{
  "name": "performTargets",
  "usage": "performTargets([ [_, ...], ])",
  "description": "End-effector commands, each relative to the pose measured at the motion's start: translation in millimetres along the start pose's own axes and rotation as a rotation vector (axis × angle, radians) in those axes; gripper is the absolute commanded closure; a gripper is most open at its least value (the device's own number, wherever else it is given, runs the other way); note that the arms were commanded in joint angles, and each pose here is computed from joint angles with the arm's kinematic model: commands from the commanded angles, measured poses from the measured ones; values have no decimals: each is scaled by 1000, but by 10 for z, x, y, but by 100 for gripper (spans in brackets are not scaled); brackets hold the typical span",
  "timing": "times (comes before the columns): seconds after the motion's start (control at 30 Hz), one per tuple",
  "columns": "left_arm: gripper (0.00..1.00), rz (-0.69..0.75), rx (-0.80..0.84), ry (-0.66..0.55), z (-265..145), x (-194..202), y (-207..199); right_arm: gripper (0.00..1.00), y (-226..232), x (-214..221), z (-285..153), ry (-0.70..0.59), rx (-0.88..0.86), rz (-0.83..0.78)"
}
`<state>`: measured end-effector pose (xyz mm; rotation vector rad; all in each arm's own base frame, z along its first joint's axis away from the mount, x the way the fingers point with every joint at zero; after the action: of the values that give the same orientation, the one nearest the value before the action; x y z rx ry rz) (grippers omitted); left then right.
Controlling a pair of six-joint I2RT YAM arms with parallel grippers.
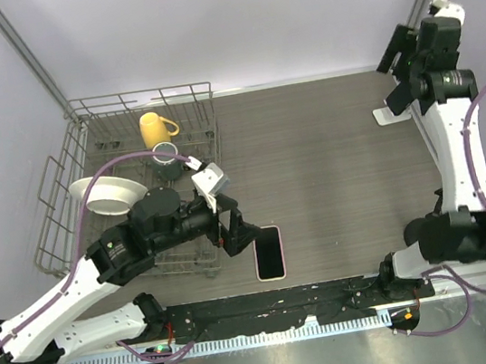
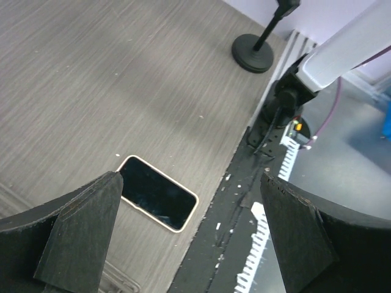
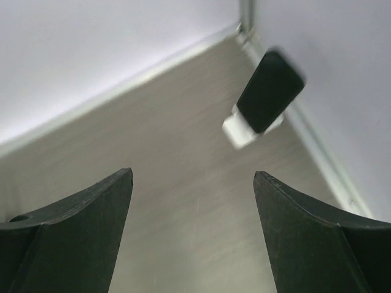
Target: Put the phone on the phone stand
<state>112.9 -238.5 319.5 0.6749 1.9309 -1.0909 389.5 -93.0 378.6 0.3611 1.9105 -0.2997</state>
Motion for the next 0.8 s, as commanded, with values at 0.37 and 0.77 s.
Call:
performTargets([
  [0.37,0,-174,182,-62,-152,56,-252,14,-168,1513,-2152,511,-50,165],
  [0.77,0,-157,160,-83,-271,55,-221,6,-840,1860,-2335,470,501,155],
])
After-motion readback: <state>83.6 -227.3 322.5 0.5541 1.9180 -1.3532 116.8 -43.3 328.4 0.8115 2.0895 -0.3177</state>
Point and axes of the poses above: each gripper's point midway between its finger pads, its own z axis out along the fingers, its own y axis along the line the jaws close on, x = y × z, the point moved 5 cm from there along -z, back along the fingers, and after that the axes turned 13 degrees about -z, right-handed, at the moved point
